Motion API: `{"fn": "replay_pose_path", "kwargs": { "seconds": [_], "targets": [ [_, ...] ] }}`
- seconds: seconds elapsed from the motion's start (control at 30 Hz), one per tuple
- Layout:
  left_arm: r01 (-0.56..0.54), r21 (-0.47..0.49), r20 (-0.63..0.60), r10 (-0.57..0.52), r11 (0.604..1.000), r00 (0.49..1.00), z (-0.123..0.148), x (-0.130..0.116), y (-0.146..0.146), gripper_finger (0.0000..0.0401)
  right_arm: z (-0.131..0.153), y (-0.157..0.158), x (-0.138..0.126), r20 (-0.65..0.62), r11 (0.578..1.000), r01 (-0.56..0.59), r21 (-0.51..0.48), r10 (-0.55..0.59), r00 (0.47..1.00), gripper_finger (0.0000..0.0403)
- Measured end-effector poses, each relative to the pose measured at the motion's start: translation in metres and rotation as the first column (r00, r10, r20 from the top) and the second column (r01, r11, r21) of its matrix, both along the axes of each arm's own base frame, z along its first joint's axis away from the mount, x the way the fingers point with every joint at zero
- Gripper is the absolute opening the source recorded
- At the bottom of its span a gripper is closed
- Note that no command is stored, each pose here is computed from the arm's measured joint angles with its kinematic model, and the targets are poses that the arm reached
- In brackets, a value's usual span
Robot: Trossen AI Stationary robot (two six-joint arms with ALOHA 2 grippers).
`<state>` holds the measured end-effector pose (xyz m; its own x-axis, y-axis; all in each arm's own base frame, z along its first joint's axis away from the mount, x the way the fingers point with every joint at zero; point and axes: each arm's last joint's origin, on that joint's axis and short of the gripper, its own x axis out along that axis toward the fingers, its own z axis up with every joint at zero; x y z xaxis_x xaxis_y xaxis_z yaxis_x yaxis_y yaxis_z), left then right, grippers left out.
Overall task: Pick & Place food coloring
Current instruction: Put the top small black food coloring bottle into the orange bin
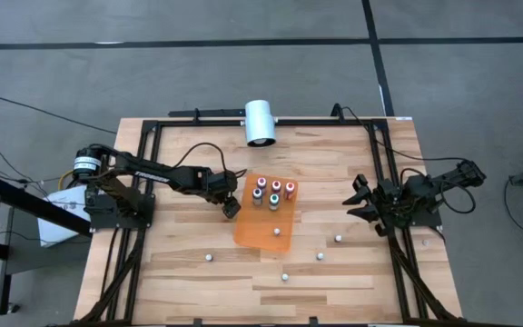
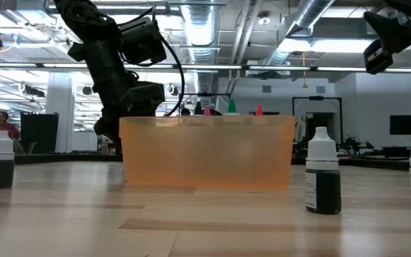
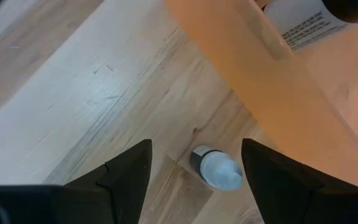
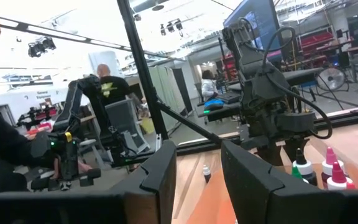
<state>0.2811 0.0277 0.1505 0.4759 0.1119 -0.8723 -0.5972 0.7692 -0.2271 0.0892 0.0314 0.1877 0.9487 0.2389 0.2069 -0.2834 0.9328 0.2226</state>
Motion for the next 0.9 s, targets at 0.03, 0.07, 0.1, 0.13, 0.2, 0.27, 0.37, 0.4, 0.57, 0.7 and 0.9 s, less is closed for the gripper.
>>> {"fn": "replay_pose_path", "kwargs": {
  "seconds": [0.03,0.07,0.1,0.13,0.2,0.27,0.37,0.4,0.57,0.7,0.9],
  "targets": [
    [0.001,0.0,0.0,-0.001,1.0,1.0,0.0,0.0,0.0,0.024,0.0,0.0,0.0,0.0,1.0,0.0,0.0,0.0,1.0,0.0116],
    [0.005,0.003,-0.001,-0.005,1.0,1.0,0.0,0.0,0.0,0.024,0.0,0.0,0.0,0.0,1.0,0.0,0.0,0.0,1.0,0.0116],
    [0.01,0.006,-0.001,-0.01,1.0,1.0,0.0,0.0,0.0,0.024,0.0,0.0,0.0,0.0,1.0,0.0,0.0,0.0,1.0,0.0116],
    [0.017,0.009,-0.003,-0.017,1.0,1.0,0.0,0.0,0.0,0.024,0.0,0.0,0.0,0.0,1.0,0.0,0.0,0.0,1.0,0.0116],
    [0.017,0.009,-0.002,-0.017,1.0,1.0,0.0001,0.0,0.0,0.024,0.0001,0.0,0.0,0.0,1.0,0.0,0.0,0.0,1.0,0.0116],
    [0.017,0.009,-0.002,-0.017,1.0,1.0,0.0001,0.0,0.0,0.024,0.0,0.0,0.0,0.0,1.0,0.0,0.0,0.0,1.0,0.0116],
    [0.017,0.009,-0.002,-0.017,1.0,1.0,0.0001,0.0,0.0,0.024,0.0001,0.0,0.0,0.0,1.0,0.0,0.0,0.0,1.0,0.0116],
    [0.017,0.009,-0.002,-0.017,1.0,1.0,0.0001,0.0,0.0,0.024,0.0001,0.0,0.0,0.001,1.0,0.0,0.0,0.0,1.0,0.0116],
    [-0.01,0.0,0.001,0.01,1.0,1.0,0.0001,-0.0001,0.0001,0.024,0.0,0.0,0.0,0.0,1.0,0.0,0.0,0.0,1.0,0.0116],
    [-0.021,0.016,-0.001,0.021,1.0,1.0,0.0,-0.0002,0.0007,0.024,0.0001,0.0,0.0,0.0,1.0,0.0,0.0,0.0,1.0,0.0116],
    [-0.035,0.007,-0.006,0.035,0.999,0.999,-0.0022,0.0003,0.0007,0.024,0.0001,0.0,0.0,0.001,1.0,0.0,0.0,0.0,1.0,0.0116]
  ]
}}
